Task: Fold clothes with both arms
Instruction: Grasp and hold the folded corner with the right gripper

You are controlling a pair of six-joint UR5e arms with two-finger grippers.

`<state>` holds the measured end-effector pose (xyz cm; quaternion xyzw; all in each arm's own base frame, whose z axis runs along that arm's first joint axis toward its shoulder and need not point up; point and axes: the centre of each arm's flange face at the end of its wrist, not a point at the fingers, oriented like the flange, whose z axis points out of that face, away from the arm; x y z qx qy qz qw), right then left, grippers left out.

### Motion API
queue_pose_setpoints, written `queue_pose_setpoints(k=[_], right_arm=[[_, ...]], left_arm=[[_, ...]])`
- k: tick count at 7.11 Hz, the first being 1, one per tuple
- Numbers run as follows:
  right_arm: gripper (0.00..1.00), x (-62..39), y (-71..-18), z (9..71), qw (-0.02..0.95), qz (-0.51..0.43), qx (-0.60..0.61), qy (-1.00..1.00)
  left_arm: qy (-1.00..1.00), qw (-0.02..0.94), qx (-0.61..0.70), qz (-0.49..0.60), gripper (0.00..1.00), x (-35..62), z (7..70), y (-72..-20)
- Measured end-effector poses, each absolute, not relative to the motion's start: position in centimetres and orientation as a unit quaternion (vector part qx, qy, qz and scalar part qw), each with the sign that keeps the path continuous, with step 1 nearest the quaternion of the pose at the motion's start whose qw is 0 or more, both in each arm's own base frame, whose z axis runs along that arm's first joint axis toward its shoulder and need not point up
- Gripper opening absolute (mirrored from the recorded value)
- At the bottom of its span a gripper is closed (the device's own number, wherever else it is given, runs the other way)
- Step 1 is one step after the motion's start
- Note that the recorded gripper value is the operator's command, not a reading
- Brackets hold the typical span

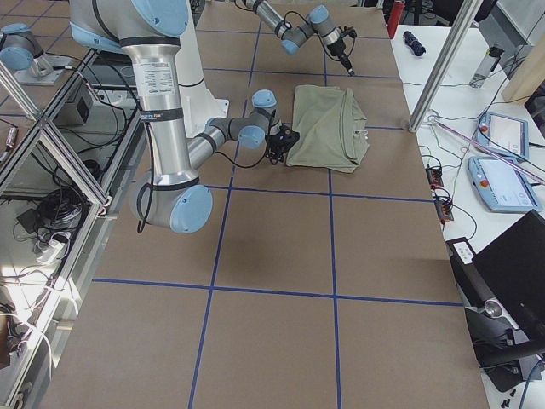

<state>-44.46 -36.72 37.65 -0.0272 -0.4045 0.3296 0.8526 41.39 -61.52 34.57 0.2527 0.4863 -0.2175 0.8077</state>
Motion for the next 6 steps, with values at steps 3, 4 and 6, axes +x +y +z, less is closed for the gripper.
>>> queue_pose_setpoints(k=[3, 4, 6], right_arm=[[0.55, -45.12, -36.94, 37.90, 0.851, 0.339, -0.032, -0.400], [0.52, -45.32, -37.03, 38.15, 0.851, 0.341, -0.033, -0.398], [0.33, -45.55, -37.37, 38.40, 0.851, 0.344, -0.032, -0.395]], left_arm=[[0.486, 0.808, 0.253, -0.218, 0.46, 41.37, 34.56, -61.51], [0.486, 0.808, 0.253, -0.218, 0.46, 41.37, 34.56, -61.51], [0.487, 0.807, 0.253, -0.218, 0.46, 41.35, 34.51, -61.50]])
